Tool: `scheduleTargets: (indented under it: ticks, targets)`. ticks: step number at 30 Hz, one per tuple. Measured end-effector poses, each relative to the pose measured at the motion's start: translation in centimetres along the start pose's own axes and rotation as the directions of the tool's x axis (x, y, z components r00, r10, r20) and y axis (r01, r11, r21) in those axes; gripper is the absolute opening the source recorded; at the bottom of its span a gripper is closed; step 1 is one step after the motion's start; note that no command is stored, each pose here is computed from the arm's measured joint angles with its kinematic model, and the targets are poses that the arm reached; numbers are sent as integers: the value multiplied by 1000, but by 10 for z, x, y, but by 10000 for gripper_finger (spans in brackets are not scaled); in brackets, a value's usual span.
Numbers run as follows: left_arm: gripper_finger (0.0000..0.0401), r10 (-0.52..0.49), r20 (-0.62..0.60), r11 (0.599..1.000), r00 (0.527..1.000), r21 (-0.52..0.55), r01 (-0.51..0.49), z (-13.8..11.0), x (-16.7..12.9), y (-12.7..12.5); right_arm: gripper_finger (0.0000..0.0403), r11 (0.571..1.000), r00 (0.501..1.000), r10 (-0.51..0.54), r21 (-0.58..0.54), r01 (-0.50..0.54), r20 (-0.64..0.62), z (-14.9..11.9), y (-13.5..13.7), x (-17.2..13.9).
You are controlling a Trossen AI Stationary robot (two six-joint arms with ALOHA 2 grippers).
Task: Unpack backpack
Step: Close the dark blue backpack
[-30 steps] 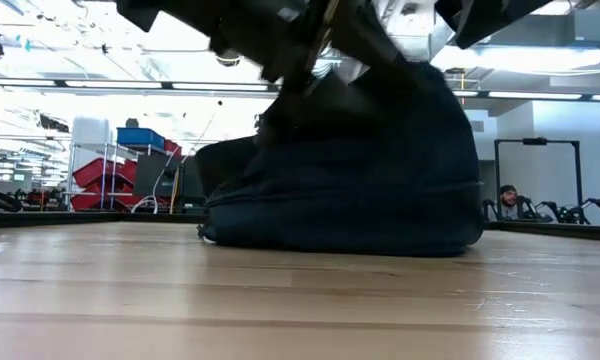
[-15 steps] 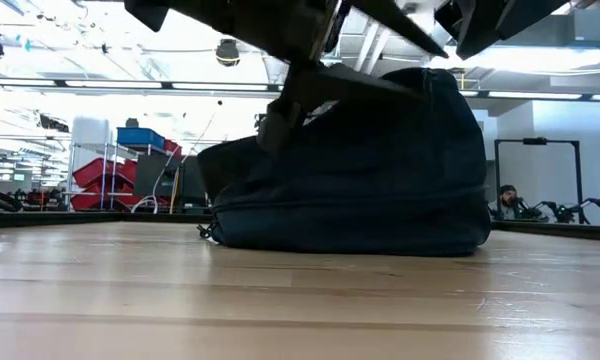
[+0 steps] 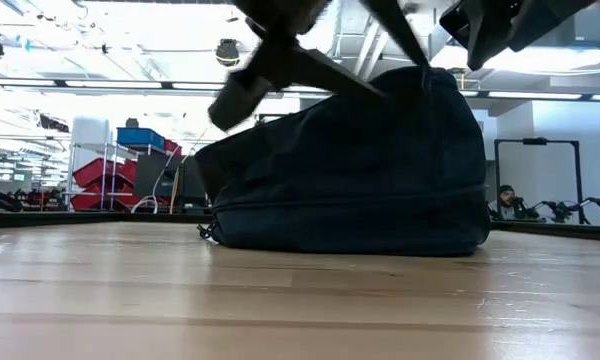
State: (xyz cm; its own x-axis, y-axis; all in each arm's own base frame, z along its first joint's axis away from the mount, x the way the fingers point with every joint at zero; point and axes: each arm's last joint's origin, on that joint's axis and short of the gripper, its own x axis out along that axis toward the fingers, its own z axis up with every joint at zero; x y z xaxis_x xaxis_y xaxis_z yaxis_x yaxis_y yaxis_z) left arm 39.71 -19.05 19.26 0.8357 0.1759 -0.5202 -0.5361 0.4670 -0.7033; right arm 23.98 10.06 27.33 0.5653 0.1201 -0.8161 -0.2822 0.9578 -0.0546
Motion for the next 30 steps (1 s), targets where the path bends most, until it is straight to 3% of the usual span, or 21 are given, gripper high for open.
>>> scheduleTargets:
  ticks: [6,13,20,30]
  targets:
    - [140,11,46,988,999,153,-18,-12,25,2,175,1000,1000,0,-1,0,-8,-1,0,0]
    - [190,104,48,988,993,112,-108,-3,37,16,175,1000,1000,-1,-1,1,-16,-2,0,0]
    - [231,5,90,989,996,146,-18,11,43,6,175,1000,1000,-1,-2,1,-23,-2,0,0]
    - [226,20,116,987,993,154,-38,27,52,10,175,1000,1000,-2,-3,2,-30,-3,0,0]
